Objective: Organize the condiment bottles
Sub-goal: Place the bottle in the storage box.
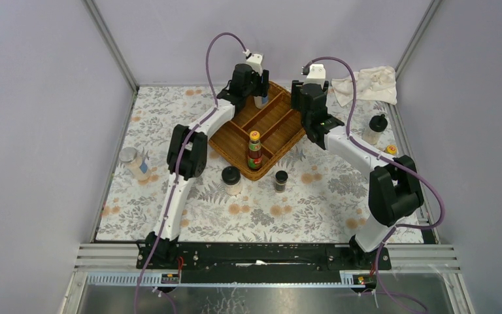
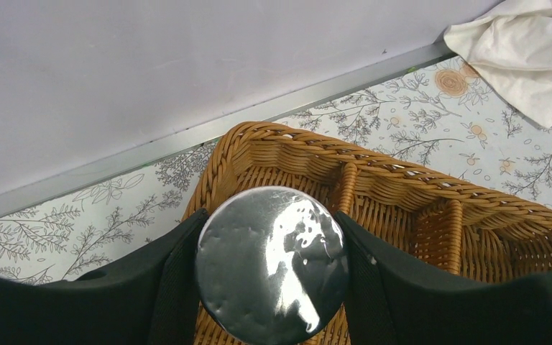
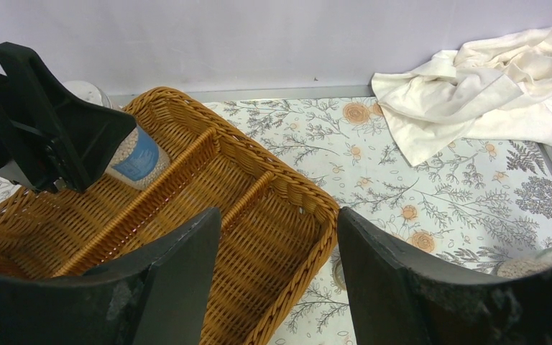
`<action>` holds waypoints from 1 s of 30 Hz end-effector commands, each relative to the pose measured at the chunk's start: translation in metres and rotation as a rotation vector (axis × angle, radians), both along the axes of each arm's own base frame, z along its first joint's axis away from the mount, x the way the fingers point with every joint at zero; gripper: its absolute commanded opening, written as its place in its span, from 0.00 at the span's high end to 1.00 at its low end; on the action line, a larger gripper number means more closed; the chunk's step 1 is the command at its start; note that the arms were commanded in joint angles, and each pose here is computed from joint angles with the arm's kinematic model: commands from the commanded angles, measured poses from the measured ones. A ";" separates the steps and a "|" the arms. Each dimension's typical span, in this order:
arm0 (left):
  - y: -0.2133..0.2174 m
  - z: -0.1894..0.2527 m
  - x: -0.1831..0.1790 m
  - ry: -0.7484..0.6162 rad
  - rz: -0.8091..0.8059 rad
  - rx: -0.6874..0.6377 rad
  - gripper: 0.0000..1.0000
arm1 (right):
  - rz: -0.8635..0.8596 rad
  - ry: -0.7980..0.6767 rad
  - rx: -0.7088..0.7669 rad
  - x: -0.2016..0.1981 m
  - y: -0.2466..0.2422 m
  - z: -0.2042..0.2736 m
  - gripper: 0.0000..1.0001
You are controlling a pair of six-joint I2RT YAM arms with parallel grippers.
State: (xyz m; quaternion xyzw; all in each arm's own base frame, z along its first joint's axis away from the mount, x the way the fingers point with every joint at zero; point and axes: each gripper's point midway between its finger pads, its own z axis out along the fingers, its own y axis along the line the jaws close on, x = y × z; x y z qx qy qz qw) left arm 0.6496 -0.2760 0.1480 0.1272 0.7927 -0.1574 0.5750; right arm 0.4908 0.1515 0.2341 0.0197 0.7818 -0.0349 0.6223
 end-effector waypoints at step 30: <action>-0.014 0.024 0.013 -0.111 -0.019 -0.012 0.17 | -0.012 -0.013 0.015 0.012 -0.005 -0.011 0.33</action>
